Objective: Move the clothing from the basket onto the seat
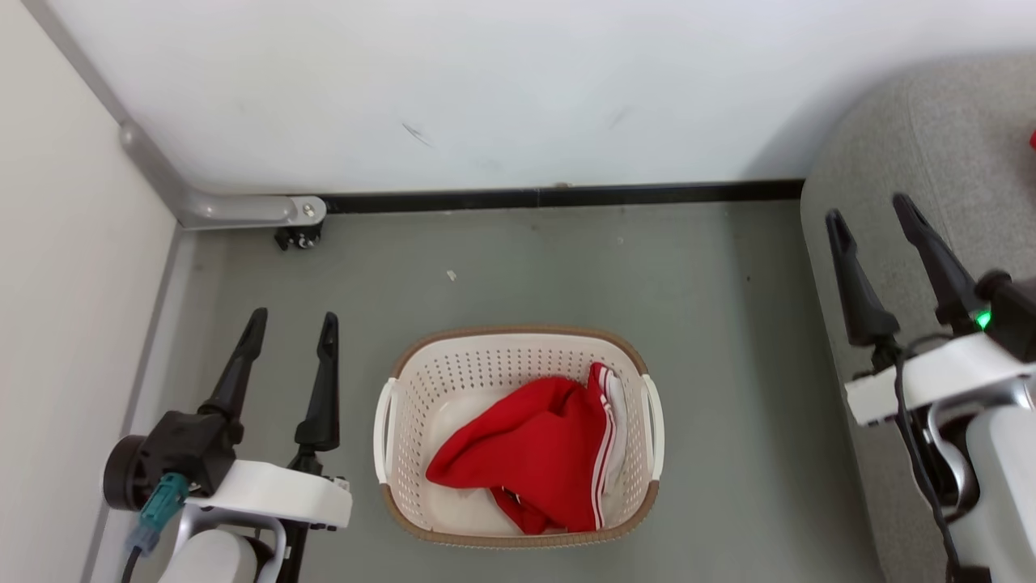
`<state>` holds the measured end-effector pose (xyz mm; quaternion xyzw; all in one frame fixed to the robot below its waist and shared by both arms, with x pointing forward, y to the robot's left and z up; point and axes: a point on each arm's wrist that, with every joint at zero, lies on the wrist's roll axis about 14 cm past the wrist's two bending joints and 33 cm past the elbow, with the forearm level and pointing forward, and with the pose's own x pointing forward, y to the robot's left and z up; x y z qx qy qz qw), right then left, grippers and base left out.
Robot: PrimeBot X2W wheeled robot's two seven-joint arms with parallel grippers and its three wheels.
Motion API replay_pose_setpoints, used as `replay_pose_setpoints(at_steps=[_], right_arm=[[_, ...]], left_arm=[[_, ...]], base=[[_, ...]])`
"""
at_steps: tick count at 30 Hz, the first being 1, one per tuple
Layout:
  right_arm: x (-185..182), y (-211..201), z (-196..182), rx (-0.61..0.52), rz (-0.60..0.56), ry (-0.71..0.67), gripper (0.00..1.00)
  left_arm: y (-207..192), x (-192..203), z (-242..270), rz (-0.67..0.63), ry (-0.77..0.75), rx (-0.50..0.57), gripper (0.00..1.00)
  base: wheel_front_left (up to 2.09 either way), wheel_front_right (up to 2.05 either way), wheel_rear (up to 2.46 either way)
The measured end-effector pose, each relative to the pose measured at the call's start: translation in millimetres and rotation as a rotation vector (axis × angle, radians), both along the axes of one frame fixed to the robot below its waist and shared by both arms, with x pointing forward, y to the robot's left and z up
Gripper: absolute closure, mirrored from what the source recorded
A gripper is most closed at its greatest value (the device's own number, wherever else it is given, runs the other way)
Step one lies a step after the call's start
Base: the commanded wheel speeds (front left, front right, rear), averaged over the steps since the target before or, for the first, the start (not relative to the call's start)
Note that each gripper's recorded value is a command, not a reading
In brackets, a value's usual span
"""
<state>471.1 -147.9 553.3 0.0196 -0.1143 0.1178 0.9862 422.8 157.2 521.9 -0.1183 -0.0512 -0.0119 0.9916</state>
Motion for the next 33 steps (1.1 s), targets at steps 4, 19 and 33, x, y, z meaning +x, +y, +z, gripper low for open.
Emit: replay_pose_setpoints(at_steps=[4,19,33], right_arm=[[-12,-5,-3,0.002,-0.018,0.013,0.0],[-47,-17,6,0.005,-0.063,-0.008,0.0],[-72,-20,10,0.014,-0.079,-0.019,0.0]], left_arm=[[11,-6,14,0.03,-0.04,0.013,0.0],[38,-44,14,0.104,-0.036,0.028,0.0],[48,-68,11,0.12,-0.032,0.019,0.0]], base=[[0.0,0.0,0.0],[0.0,0.0,0.0],[0.0,0.0,0.0]])
